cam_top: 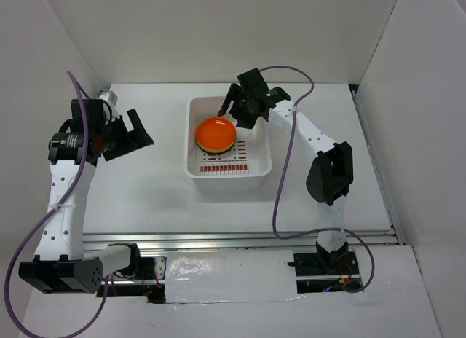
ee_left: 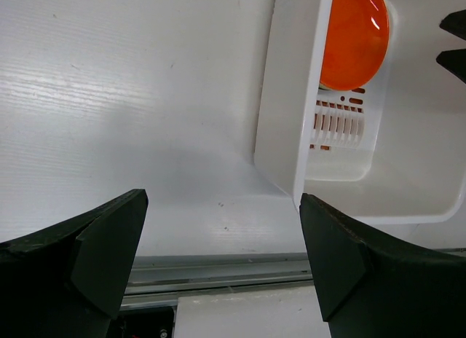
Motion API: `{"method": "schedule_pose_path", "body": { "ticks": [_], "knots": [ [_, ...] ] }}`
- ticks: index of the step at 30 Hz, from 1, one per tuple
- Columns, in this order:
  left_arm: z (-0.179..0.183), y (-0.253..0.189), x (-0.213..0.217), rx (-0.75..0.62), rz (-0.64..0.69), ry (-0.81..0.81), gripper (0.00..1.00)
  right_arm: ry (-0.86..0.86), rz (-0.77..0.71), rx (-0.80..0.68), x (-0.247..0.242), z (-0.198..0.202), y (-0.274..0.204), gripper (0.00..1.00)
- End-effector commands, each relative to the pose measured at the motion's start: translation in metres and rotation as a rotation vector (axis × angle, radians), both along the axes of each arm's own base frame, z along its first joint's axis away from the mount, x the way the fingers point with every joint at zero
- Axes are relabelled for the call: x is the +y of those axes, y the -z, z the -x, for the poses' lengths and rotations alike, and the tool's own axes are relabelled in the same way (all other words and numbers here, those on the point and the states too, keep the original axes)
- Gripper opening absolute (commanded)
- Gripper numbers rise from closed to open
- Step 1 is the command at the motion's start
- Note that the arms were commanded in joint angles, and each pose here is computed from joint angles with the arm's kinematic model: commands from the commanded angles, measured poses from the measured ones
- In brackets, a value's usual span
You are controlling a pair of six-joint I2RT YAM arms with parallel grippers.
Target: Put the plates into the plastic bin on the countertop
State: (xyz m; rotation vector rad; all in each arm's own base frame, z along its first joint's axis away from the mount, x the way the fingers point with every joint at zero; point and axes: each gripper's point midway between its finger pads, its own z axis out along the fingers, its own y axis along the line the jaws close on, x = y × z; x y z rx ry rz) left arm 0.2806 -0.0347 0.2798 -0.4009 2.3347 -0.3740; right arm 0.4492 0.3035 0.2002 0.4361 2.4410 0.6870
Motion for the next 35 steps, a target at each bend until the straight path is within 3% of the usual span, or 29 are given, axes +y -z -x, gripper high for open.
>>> {"method": "schedule_pose_path", "body": {
  "ticks": [1,3,4,6,9,12,15,19,26,35],
  "knots": [
    [-0.009,-0.019,0.006,-0.045,-0.019,-0.02,0.99,-0.05,-0.064,-0.163,-0.004,0.02,-0.091,0.82],
    [-0.013,-0.023,0.014,-0.026,-0.044,-0.06,0.99,-0.069,-0.056,-0.261,-0.016,0.032,-0.136,0.86],
    [-0.013,-0.033,0.018,-0.033,-0.058,-0.083,0.99,-0.092,-0.014,-0.29,-0.024,0.04,-0.146,0.99],
    [-0.016,-0.04,0.027,-0.032,-0.093,-0.12,0.99,-0.063,0.031,-0.415,-0.051,0.058,-0.194,1.0],
    [-0.025,-0.053,0.048,-0.032,-0.177,-0.199,0.99,0.037,0.198,-0.494,-0.106,0.076,-0.216,1.0],
    [-0.032,-0.07,0.06,-0.058,-0.221,-0.251,0.99,0.143,0.307,-0.554,-0.169,0.124,-0.241,1.0],
    [-0.026,-0.091,0.072,-0.108,-0.259,-0.317,0.99,0.209,0.372,-0.575,-0.214,0.166,-0.245,1.0],
    [-0.011,-0.104,0.062,-0.168,-0.208,-0.303,0.99,0.266,0.421,-0.599,-0.264,0.222,-0.239,1.0],
    [0.025,-0.089,0.069,-0.21,-0.196,-0.393,0.99,0.341,0.399,-0.637,-0.309,0.289,-0.227,1.0],
    [0.032,-0.058,0.066,-0.156,-0.155,-0.42,0.99,0.424,0.356,-0.68,-0.329,0.315,-0.237,1.0]
  ]
}}
